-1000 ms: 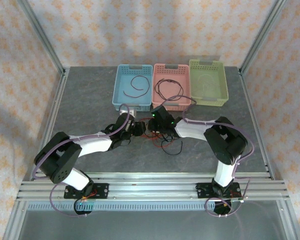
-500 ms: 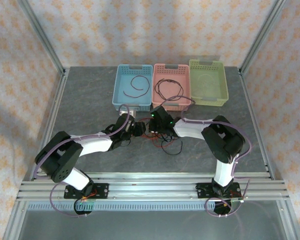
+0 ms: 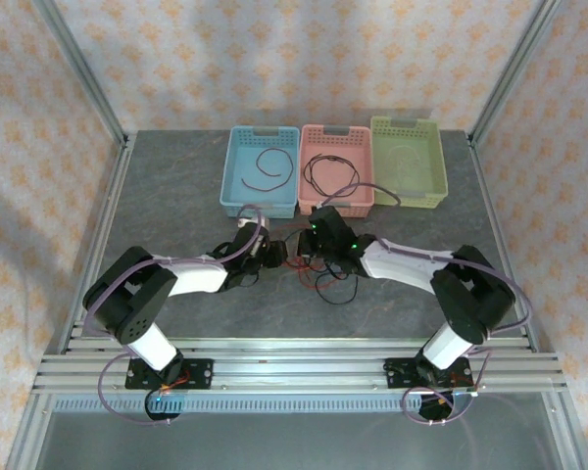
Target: Untangle the cables
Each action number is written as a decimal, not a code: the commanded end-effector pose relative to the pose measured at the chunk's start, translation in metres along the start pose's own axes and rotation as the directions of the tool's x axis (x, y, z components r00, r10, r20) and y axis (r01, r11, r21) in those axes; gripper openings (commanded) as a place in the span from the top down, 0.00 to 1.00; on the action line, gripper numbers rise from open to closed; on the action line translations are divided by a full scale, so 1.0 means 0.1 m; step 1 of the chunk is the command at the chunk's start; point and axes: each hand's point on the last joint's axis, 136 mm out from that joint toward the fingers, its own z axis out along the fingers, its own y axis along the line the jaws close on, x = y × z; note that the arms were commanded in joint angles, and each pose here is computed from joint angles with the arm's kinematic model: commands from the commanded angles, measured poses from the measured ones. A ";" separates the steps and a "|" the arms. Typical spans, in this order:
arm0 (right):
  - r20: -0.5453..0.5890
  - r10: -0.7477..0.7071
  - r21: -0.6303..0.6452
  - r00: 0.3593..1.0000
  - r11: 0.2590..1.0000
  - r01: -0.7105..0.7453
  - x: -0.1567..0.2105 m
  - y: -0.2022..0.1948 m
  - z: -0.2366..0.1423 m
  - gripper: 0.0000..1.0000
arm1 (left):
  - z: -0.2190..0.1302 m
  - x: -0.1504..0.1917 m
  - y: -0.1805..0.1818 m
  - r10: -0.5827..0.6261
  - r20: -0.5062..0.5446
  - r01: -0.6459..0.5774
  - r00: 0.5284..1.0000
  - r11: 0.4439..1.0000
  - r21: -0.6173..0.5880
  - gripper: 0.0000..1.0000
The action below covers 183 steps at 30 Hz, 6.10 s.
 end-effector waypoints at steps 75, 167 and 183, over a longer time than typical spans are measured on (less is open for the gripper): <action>0.617 -0.308 0.138 0.724 0.948 0.286 -1.67 0.59 -2.84 1.00 | -0.83 -0.76 -0.19 0.064 0.297 -0.044 0.953 0.996 -0.075 0.35; 0.517 -0.410 -0.008 0.751 0.876 0.483 -1.49 0.45 -2.23 0.47 | -1.32 -2.27 -0.70 0.123 0.455 -0.218 0.882 0.962 0.163 1.00; 0.385 -0.242 0.028 0.890 0.968 0.251 -1.63 0.14 -1.13 0.48 | -0.52 -2.96 -0.07 0.052 0.364 -0.045 0.930 0.999 -0.028 1.00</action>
